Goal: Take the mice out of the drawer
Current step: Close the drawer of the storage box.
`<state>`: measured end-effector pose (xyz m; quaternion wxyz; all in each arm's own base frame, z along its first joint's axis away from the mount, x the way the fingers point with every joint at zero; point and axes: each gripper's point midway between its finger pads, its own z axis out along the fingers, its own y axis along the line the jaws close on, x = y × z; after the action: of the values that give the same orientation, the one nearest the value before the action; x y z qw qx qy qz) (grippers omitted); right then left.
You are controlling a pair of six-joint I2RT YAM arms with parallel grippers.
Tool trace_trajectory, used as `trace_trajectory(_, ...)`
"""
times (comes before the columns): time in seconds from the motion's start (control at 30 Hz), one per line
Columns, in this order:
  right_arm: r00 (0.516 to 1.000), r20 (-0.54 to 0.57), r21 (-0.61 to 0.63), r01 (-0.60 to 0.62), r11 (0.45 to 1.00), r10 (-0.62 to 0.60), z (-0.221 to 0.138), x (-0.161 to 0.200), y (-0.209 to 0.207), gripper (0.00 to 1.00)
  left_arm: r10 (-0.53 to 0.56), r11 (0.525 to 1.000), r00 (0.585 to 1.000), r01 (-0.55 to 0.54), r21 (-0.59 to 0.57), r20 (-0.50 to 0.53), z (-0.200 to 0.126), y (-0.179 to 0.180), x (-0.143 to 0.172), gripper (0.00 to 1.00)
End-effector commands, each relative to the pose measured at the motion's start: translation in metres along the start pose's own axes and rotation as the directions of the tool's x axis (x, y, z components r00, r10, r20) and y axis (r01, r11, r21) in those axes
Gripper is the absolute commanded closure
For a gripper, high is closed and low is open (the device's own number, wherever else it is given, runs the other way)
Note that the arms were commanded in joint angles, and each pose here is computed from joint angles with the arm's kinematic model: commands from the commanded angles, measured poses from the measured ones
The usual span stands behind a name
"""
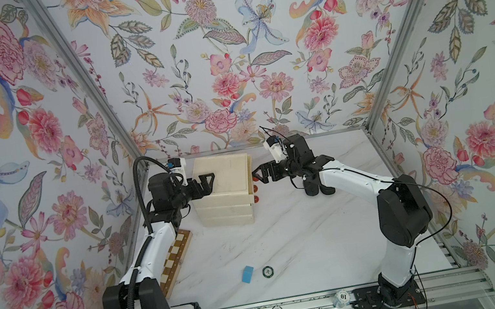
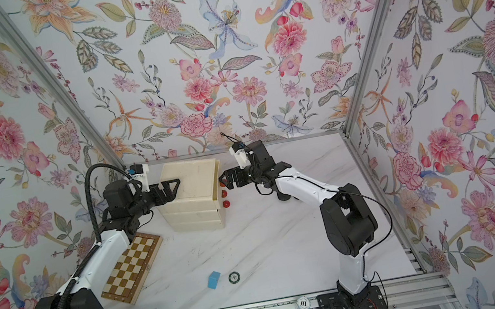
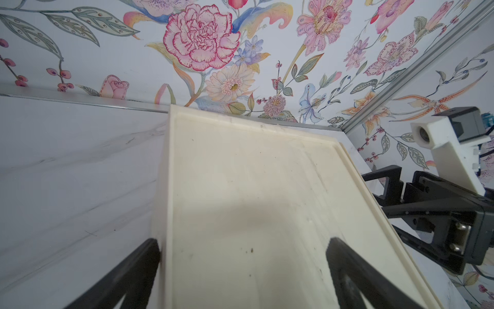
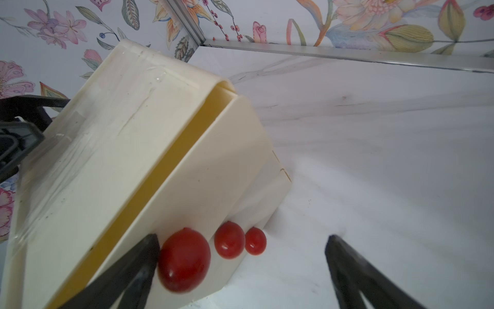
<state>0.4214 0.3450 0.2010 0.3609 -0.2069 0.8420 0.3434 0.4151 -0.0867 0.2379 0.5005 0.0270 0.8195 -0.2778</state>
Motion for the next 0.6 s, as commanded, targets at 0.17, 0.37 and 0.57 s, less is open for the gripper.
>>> trace_trajectory(0.17,1.000,-0.030,-0.082,-0.005,0.997,0.003,0.028,0.011,0.027,0.01,-0.014,0.999,0.999,0.013,0.030,0.035,-0.006,-0.015,-0.003,0.00)
trace_trajectory(0.37,1.000,-0.007,-0.127,-0.004,0.992,0.003,0.034,0.006,0.039,0.01,-0.045,0.999,0.996,0.046,-0.015,0.078,-0.017,-0.011,-0.007,0.00)
trace_trajectory(0.57,0.999,0.007,-0.190,0.049,0.981,-0.048,0.036,0.010,0.070,0.01,-0.049,0.995,0.995,0.057,-0.083,0.092,-0.025,-0.002,-0.006,0.00)
